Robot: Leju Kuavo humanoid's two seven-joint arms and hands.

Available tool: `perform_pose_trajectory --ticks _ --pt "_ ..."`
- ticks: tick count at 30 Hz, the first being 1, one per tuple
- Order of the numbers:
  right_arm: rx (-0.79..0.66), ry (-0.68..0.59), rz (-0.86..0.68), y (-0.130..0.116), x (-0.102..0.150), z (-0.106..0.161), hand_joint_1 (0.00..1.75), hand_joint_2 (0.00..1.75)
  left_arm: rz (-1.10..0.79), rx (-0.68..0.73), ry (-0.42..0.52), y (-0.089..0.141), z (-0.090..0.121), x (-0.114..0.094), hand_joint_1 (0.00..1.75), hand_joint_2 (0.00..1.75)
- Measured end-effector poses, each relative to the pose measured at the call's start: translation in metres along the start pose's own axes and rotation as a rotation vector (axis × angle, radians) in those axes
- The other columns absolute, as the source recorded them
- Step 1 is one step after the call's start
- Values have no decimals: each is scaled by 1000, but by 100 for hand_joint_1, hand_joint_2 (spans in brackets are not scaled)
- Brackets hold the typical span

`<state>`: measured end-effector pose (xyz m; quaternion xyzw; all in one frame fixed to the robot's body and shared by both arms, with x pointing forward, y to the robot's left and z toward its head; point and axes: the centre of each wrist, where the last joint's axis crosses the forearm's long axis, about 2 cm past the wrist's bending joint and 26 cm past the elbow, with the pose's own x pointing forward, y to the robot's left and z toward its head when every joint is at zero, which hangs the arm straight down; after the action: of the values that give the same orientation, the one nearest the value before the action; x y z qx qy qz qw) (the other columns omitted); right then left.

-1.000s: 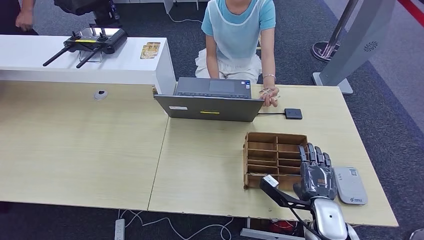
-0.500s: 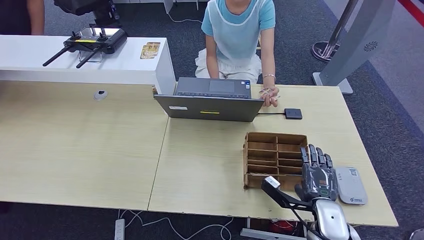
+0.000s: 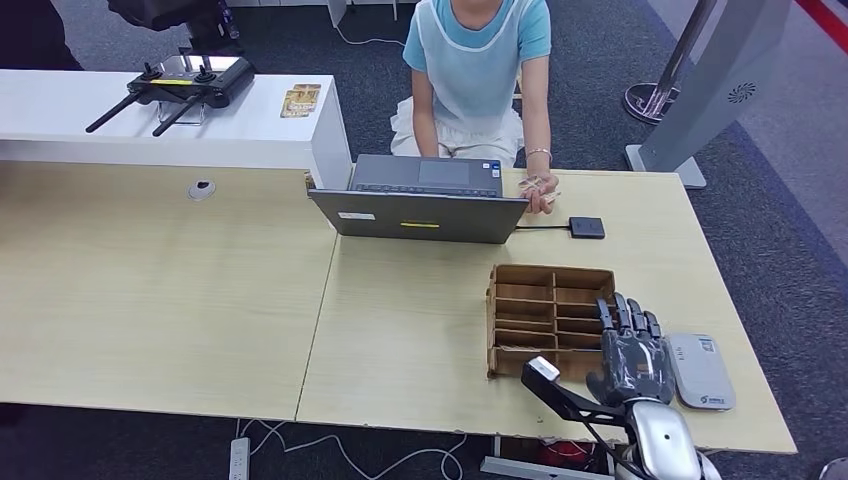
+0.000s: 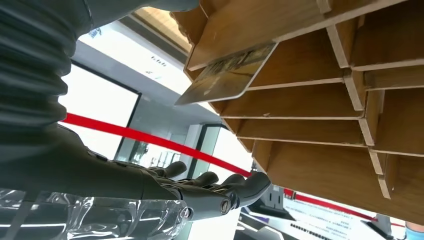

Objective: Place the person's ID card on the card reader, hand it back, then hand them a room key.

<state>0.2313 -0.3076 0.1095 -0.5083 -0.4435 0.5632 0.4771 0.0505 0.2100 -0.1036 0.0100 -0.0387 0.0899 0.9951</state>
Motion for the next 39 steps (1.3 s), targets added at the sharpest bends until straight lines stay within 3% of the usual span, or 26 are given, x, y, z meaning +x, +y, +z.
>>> perform_pose_trajectory --ticks 6,16,25,39 --pt "6 2 -6 1 -3 1 7 175 3 -2 -1 -1 0 1 0 0" --pt "18 29 -10 4 -6 0 32 175 3 -2 -1 -2 0 1 0 0" --pt "21 51 -15 5 -8 1 38 175 2 -2 -1 -2 0 1 0 0" --pt "19 49 -16 5 -7 1 65 175 7 1 -1 -2 0 1 0 0"
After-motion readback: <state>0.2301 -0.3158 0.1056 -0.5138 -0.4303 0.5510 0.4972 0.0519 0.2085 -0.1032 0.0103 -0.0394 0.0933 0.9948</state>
